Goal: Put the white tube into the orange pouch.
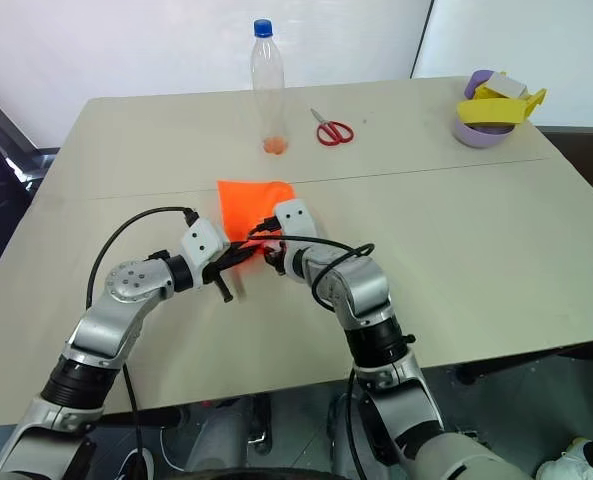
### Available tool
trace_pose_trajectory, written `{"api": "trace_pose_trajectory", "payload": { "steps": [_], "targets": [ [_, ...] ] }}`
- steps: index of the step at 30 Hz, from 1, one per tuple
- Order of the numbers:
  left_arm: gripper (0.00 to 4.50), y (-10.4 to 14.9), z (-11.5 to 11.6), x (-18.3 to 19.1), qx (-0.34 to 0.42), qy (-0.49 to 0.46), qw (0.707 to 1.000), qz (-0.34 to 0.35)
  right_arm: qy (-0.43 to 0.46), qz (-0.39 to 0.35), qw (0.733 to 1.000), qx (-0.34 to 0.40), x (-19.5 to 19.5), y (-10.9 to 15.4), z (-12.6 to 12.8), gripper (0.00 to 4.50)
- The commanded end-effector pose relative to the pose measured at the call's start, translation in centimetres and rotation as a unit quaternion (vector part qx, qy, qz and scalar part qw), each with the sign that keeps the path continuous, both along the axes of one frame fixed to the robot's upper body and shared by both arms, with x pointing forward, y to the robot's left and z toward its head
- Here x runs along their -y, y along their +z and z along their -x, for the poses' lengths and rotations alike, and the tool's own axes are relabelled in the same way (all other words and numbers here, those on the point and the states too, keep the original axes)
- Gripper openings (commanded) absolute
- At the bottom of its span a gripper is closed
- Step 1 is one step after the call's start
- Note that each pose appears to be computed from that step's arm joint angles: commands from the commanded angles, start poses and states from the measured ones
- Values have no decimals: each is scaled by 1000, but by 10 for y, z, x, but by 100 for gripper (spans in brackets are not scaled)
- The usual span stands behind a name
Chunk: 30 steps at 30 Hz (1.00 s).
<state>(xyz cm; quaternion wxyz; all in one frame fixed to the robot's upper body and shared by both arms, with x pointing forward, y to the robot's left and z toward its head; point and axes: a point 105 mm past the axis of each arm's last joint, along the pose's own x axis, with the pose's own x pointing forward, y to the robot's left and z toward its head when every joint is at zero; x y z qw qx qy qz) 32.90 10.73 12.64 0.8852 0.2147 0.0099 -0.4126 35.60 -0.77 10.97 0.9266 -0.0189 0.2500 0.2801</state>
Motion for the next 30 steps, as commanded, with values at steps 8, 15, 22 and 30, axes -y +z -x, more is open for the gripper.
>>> {"api": "trace_pose_trajectory", "payload": {
  "steps": [8, 15, 22, 30],
  "targets": [
    [0, 16, 4, 5, 26, -10, 999, 18, 58, -23, 997, 55, -16, 21, -4, 183],
    [0, 14, 2, 2, 25, -3, 1000, 14, 95, -31, 994, 48, -25, 18, 5, 325],
    [0, 10, 0, -3, 23, 9, 1000, 13, 119, -34, 991, 43, -23, 19, 14, 448],
    [0, 7, 2, -6, 19, 13, 1000, 16, 172, -26, 983, 56, -6, 35, 31, 448]
  ]
}}
